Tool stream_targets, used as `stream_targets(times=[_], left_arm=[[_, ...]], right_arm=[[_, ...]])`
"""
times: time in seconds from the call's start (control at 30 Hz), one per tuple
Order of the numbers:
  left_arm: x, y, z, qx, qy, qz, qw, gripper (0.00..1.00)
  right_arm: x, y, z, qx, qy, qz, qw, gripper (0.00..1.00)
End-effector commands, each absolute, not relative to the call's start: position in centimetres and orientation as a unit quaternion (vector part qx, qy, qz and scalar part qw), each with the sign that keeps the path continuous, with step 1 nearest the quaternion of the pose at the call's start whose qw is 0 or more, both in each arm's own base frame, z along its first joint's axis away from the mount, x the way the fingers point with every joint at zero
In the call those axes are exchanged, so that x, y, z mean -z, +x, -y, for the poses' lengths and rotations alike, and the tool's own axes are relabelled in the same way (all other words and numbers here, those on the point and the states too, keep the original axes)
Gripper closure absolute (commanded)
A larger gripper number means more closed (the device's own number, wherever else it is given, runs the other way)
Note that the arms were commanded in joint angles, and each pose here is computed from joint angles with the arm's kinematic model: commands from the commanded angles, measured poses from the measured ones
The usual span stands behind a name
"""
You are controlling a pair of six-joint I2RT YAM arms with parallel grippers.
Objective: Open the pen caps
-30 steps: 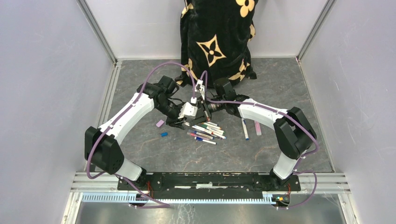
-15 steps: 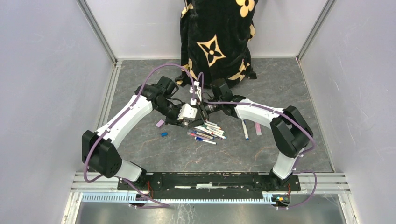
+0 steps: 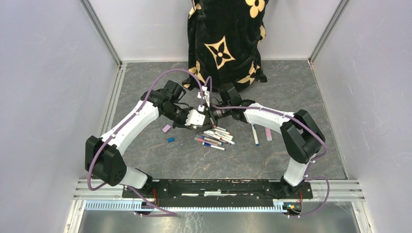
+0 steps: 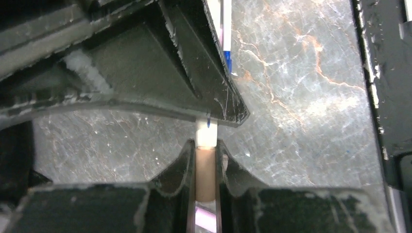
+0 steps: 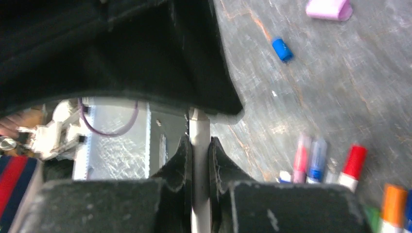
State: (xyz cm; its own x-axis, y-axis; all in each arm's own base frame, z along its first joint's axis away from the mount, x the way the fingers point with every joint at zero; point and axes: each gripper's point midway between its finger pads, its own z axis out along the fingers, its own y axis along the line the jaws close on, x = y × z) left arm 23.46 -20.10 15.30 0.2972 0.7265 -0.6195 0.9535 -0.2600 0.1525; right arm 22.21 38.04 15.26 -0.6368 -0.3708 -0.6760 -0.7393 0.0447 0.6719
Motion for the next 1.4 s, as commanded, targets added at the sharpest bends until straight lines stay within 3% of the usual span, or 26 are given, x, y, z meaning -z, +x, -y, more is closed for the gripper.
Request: stream_targets(times=[0.0, 0.27, 0.43, 0.63, 0.73, 0.9, 1.0, 1.1, 1.13, 1.17, 1.37], left_arm=[[-14.8, 26.3, 13.6, 0.136, 0.762, -0.593, 0.223, 0.98], [-13.5, 28.1, 13.6, 0.164, 0.724, -0.619, 0.255, 0.98], [-10.3, 28.5, 15.0, 0.188, 0.682, -0.655, 0.265, 0.98], [-6.8, 30.5, 15.3, 0.183, 0.643, -0.698, 0.258, 0.95], [-5.4, 31.1, 14.9, 0.169, 0.637, -0.709, 0.251, 0.89], [-4.2, 31.0, 14.8, 0.171, 0.632, -0.717, 0.24, 0.65], [-3.8, 30.7, 14.6, 0.172, 0.63, -0.72, 0.236, 0.55], [-4.3, 30.6, 14.8, 0.174, 0.63, -0.718, 0.239, 0.44], [-4.6, 30.6, 14.9, 0.177, 0.63, -0.717, 0.24, 0.33], [-5.0, 30.5, 15.0, 0.182, 0.629, -0.717, 0.241, 0.3], [-8.2, 30.8, 16.2, 0.211, 0.617, -0.715, 0.25, 0.26]], right_arm=[[-11.6, 22.8, -33.3, -0.5, -0.368, -0.769, 0.149, 1.0], [-10.6, 24.1, -30.4, -0.452, -0.339, -0.806, 0.177, 1.0], [-8.1, 29.6, -23.5, -0.284, -0.21, -0.897, 0.266, 1.0], [-5.3, 31.4, -16.3, -0.111, -0.103, -0.933, 0.326, 1.0], [-3.7, 31.1, -15.0, -0.08, -0.083, -0.939, 0.323, 1.0], [-1.7, 30.5, -14.4, -0.067, -0.073, -0.945, 0.311, 0.98], [-1.1, 30.2, -13.6, -0.051, -0.068, -0.947, 0.31, 0.88], [-1.0, 29.9, -13.1, -0.043, -0.069, -0.946, 0.312, 0.69], [-1.0, 29.7, -13.0, -0.042, -0.07, -0.946, 0.312, 0.68], [-0.9, 29.5, -12.9, -0.041, -0.071, -0.947, 0.31, 0.67], [-0.3, 28.0, -12.8, -0.049, -0.08, -0.95, 0.299, 0.63]])
